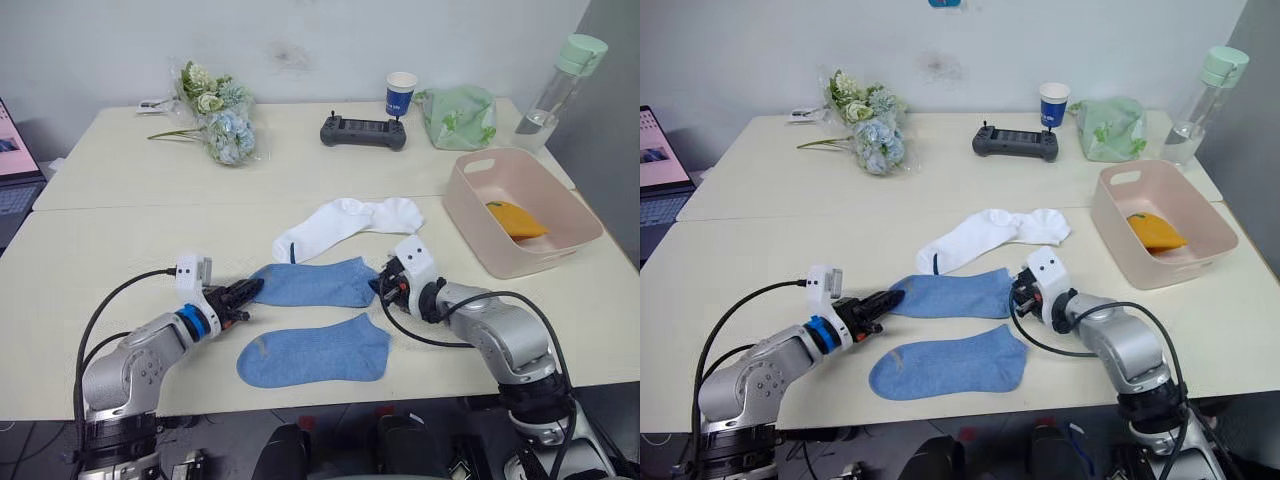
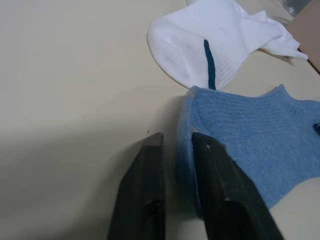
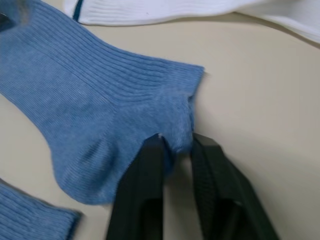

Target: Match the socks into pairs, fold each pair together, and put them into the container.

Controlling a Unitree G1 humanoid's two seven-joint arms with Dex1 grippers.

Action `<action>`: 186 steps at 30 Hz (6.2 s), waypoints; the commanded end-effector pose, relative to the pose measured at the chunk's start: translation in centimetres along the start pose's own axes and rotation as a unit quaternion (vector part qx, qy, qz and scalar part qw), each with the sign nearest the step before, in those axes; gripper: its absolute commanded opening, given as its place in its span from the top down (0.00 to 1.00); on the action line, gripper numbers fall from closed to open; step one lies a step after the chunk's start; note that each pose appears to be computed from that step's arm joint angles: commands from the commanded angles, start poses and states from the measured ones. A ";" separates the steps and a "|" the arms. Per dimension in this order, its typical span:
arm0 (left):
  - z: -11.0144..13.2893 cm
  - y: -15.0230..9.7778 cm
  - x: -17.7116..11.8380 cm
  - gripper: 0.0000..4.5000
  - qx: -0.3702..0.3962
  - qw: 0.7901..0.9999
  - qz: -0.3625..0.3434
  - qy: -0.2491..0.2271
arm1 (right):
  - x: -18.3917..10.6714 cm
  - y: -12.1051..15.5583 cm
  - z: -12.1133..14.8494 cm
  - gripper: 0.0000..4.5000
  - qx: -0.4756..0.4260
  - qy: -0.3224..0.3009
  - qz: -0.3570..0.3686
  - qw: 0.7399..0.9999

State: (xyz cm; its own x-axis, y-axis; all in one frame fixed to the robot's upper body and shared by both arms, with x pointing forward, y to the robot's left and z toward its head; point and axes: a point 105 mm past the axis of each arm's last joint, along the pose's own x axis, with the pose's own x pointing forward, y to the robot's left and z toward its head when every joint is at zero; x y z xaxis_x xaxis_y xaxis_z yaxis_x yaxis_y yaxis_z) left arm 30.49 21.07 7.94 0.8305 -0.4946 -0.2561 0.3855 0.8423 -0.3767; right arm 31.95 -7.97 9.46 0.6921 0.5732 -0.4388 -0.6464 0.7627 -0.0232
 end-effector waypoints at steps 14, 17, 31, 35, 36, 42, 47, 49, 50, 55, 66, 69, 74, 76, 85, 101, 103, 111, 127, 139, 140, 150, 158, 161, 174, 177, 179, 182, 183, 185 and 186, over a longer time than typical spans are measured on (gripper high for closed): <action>1.7 1.4 1.8 0.14 0.116 0.993 -0.013 0.028 | 0.2 -0.1 2.1 0.01 0.020 -0.053 -0.009 0.998; 1.2 1.0 3.0 0.14 0.118 0.992 -0.029 0.039 | 0.9 0.1 1.4 0.01 0.024 -0.046 -0.009 0.999; 0.0 -1.7 3.0 0.99 0.116 0.984 -0.106 0.081 | 0.7 1.5 1.7 1.00 0.006 -0.055 0.015 0.998; 1.6 -1.4 2.3 0.99 0.116 0.986 -0.103 0.059 | 0.2 1.9 2.7 1.00 -0.001 -0.072 0.028 0.997; 2.6 -1.3 1.9 0.99 0.110 0.988 -0.098 0.042 | -0.1 2.1 3.2 1.00 -0.002 -0.081 0.034 0.996; 5.6 -2.9 -1.9 0.99 0.080 0.990 -0.114 0.010 | -2.6 3.5 5.5 1.00 0.019 -0.110 0.090 0.990; 5.0 -5.8 -5.1 0.99 0.040 0.986 -0.159 0.041 | -5.4 4.6 5.1 1.00 0.044 -0.090 0.148 0.984; 3.7 -6.4 -6.3 0.99 0.028 0.984 -0.165 0.066 | -6.2 4.9 4.3 1.00 0.050 -0.071 0.163 0.983; 2.9 -6.4 -6.8 0.99 0.024 0.984 -0.161 0.077 | -6.6 5.1 3.9 1.00 0.052 -0.063 0.170 0.982; -0.4 -5.9 -7.8 0.99 0.016 0.986 -0.128 0.105 | -7.3 6.1 1.3 1.00 0.034 -0.018 0.174 0.984; -5.8 -5.6 -7.0 0.99 0.019 0.986 -0.090 0.142 | -5.7 6.0 -2.4 1.00 0.005 0.032 0.141 0.989; -6.2 -5.2 -6.8 0.99 0.039 0.986 -0.074 0.141 | -5.4 5.8 -3.3 1.00 0.002 0.046 0.133 0.990; -5.7 -4.1 -6.1 0.95 0.042 0.991 -0.041 0.118 | -5.2 5.5 -3.4 0.85 0.004 0.041 0.120 0.992; -4.9 -4.9 -6.1 0.85 0.063 0.990 -0.061 0.107 | -5.4 5.2 -3.2 0.69 0.000 0.032 0.115 0.993; -0.1 -5.0 -7.4 0.37 0.150 0.982 -0.095 0.068 | -7.4 4.6 1.2 0.00 -0.046 -0.061 0.132 0.988; -4.7 -7.3 -4.3 1.00 0.283 0.910 -0.247 0.173 | -3.2 9.8 -0.5 0.86 -0.126 -0.059 0.274 0.952; -5.7 -6.2 -3.8 1.00 0.276 0.916 -0.227 0.183 | -3.0 9.5 -2.1 0.99 -0.124 -0.032 0.273 0.953; -7.1 -4.0 -3.6 1.00 0.285 0.911 -0.200 0.221 | -4.5 5.9 -6.8 0.99 -0.096 0.039 0.222 0.970; -3.8 -7.8 -1.6 1.00 0.340 0.888 -0.273 0.146 | -2.0 7.4 -1.9 0.99 -0.090 -0.043 0.214 0.972; -6.7 -5.2 -0.7 1.00 0.346 0.887 -0.242 0.186 | -4.3 3.1 -6.6 0.99 -0.070 0.031 0.149 0.986; -6.6 -5.3 -0.7 1.00 0.347 0.887 -0.244 0.184 | -4.6 3.2 -6.4 0.99 -0.070 0.024 0.151 0.986; -4.6 -9.9 -1.4 1.00 0.381 0.846 -0.350 0.132 | -7.9 3.8 -1.2 0.71 0.006 -0.081 0.149 0.985; -5.9 -9.3 -0.2 1.00 0.405 0.840 -0.336 0.135 | -6.8 4.1 -3.9 0.07 0.006 -0.021 0.122 0.992; -6.0 -9.2 -0.2 1.00 0.402 0.841 -0.335 0.135 | -6.2 4.8 -5.2 0.00 -0.003 -0.001 0.122 0.993; -4.6 -9.0 -0.4 1.00 0.404 0.852 -0.312 0.116 | -5.7 5.6 -6.6 0.78 -0.120 0.004 0.138 0.983; -3.4 -10.1 -0.3 1.00 0.393 0.858 -0.316 0.096 | -5.8 4.5 -6.2 1.00 -0.106 -0.007 0.125 0.986; -2.9 -10.7 -0.2 1.00 0.393 0.856 -0.322 0.091 | -5.9 3.8 -6.1 1.00 -0.093 -0.010 0.117 0.989; -2.2 -11.7 0.1 1.00 0.391 0.855 -0.331 0.082 | -6.7 2.6 -5.5 1.00 -0.065 -0.017 0.120 0.990; -2.0 -11.9 0.3 1.00 0.388 0.855 -0.334 0.081 | -6.9 2.2 -5.3 1.00 -0.059 -0.017 0.122 0.991; -1.9 -12.3 0.5 1.00 0.381 0.856 -0.340 0.083 | -7.6 1.6 -5.0 1.00 -0.062 -0.012 0.126 0.990; -2.0 -12.5 0.6 1.00 0.379 0.855 -0.344 0.086 | -8.1 1.2 -4.7 1.00 -0.067 -0.009 0.128 0.989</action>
State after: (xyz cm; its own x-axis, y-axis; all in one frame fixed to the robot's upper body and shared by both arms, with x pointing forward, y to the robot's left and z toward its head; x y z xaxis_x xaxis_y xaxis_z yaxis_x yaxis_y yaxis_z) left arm 25.74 10.62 10.08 0.2816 -0.8823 -0.3772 0.9573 0.2318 0.1726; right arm 23.98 -12.78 7.16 0.5069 0.7315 -0.4560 -0.8261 0.5634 -0.0145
